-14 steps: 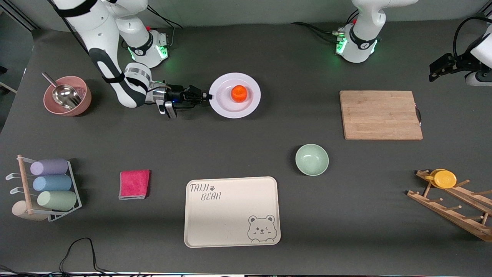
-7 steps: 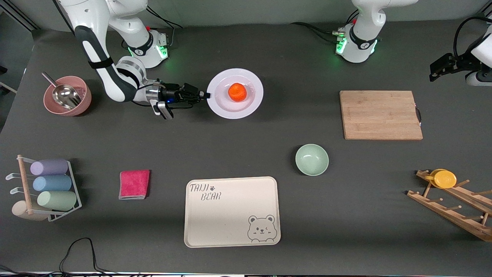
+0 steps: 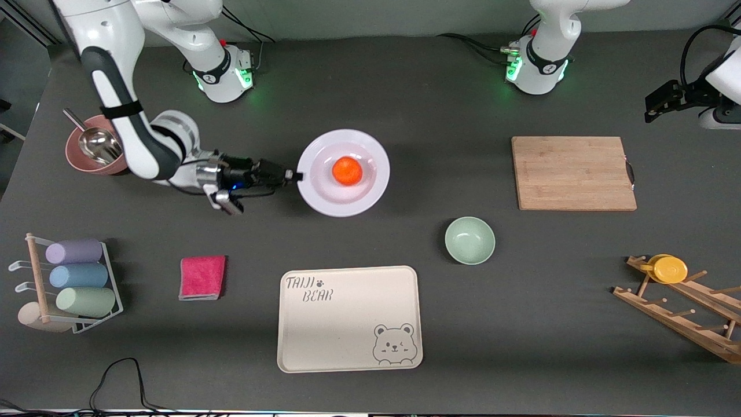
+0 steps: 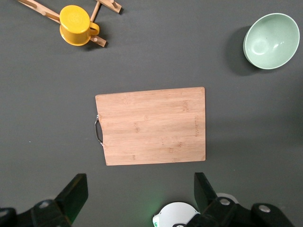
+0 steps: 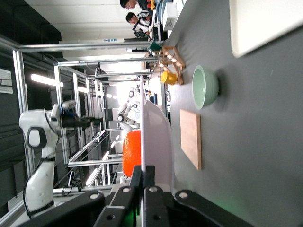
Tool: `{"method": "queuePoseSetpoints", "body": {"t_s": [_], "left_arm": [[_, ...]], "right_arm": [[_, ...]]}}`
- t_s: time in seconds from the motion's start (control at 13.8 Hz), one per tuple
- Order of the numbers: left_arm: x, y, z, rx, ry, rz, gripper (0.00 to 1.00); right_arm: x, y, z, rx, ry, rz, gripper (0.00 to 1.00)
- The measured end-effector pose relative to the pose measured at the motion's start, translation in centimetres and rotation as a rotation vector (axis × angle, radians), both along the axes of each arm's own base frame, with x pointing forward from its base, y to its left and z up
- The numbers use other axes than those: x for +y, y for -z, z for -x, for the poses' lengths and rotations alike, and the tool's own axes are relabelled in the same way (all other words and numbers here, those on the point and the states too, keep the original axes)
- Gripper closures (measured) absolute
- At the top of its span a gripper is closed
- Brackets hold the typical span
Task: Place orange and plate with both arms
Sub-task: 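Carry the plate with the right gripper onto the bear tray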
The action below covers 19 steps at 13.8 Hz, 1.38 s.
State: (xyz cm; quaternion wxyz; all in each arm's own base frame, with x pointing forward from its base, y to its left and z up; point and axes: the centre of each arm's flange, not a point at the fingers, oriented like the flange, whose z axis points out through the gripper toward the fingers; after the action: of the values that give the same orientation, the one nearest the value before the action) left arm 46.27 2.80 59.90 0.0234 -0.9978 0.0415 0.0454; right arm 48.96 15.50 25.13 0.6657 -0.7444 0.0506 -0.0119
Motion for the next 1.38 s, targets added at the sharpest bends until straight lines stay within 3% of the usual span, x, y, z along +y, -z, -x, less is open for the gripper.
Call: {"method": "queuePoseSetpoints", "body": {"t_s": [0.29,0.58,0.72,0.94,1.16,1.38], "left_arm": [[0.0,-0.1,0.0,-0.003,0.001,0.000,0.00],[0.0,-0.1,0.0,-0.005,0.001,-0.001,0.00],[0.0,-0.1,0.0,-0.005,0.001,-0.001,0.00],[0.0,-0.1,0.0,-0.005,0.001,-0.001,0.00],[0.1,-0.1,0.0,-0.006,-0.001,-0.001,0.00],[0.0,0.0,-0.1,-0.003,0.000,-0.001,0.00]], "right_arm": [[-2.3,0.7,-9.5,0.012,0.034,0.008,0.96],[-2.1,0.2,-17.3,0.028,0.056,-0.024,0.96],[-2.1,-0.8,-20.6,0.011,0.050,-0.019,0.96],[-2.4,1.0,-22.9,-0.007,0.042,0.010,0.96],[-2.8,5.5,-23.9,0.019,0.074,0.038,0.96],[-2.8,10.3,-24.2,0.001,0.071,0.048,0.96]]}}
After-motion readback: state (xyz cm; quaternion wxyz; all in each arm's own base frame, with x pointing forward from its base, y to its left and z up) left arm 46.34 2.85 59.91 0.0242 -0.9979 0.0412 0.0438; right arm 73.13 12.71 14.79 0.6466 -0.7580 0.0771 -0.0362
